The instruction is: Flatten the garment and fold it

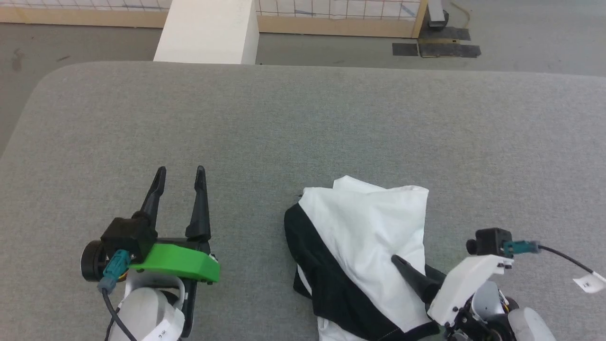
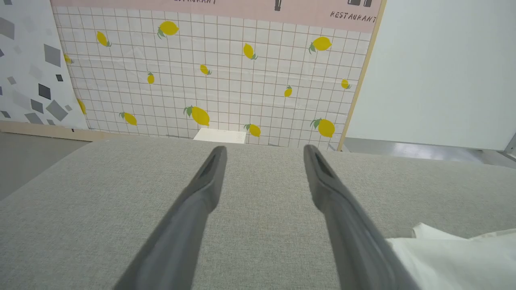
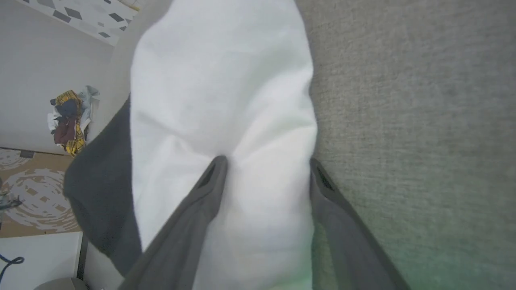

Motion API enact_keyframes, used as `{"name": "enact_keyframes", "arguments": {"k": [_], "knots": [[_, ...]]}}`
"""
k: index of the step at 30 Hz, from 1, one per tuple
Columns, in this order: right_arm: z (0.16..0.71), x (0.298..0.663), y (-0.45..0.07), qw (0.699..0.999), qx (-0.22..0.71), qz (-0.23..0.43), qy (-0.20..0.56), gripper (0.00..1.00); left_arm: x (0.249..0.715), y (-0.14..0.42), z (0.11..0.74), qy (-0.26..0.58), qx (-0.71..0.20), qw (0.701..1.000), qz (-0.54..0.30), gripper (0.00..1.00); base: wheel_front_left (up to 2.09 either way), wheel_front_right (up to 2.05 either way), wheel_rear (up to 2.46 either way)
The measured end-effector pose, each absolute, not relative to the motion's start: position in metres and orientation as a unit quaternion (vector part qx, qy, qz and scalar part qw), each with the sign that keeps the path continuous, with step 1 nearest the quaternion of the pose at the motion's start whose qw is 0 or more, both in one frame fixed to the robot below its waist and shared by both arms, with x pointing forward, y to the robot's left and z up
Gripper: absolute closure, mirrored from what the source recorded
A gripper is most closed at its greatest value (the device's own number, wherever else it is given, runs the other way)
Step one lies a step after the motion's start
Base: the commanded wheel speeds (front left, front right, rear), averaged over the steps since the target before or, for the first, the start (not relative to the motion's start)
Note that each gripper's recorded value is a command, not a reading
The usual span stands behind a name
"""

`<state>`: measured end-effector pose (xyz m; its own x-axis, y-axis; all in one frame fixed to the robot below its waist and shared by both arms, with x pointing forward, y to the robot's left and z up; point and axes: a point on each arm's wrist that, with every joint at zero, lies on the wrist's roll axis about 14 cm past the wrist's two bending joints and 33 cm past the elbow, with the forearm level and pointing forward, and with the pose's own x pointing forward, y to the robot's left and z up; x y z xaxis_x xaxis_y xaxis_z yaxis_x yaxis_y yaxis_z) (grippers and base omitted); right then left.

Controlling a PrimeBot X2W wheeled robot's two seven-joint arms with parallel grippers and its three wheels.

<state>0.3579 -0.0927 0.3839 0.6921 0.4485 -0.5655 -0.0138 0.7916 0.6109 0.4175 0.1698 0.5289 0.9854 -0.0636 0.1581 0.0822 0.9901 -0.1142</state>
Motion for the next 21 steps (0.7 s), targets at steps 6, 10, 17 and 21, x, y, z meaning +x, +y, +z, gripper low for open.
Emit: {"name": "enact_keyframes", "arguments": {"k": [6,10,17,21], "knots": [[0.382,0.359,-0.083,0.872,0.252,0.156,0.39,1.0,0.412,0.175,0.53,-0.078,-0.061,0.995,-0.029,0.0,0.0,0.0,0.0],[0.385,0.36,-0.088,0.884,0.208,0.157,0.389,1.0,0.411,0.175,0.529,-0.077,-0.062,0.995,-0.029,0.0,0.0,0.0,0.0],[0.412,0.381,-0.141,0.924,0.037,0.118,0.362,1.0,0.42,0.157,0.529,-0.078,-0.064,0.993,-0.054,0.0,0.0,0.0,0.0],[0.428,0.388,-0.2,0.931,-0.041,0.066,0.357,1.0,0.431,0.141,0.529,-0.081,-0.065,0.992,-0.076,0.0,0.0,0.0,0.0]]}}
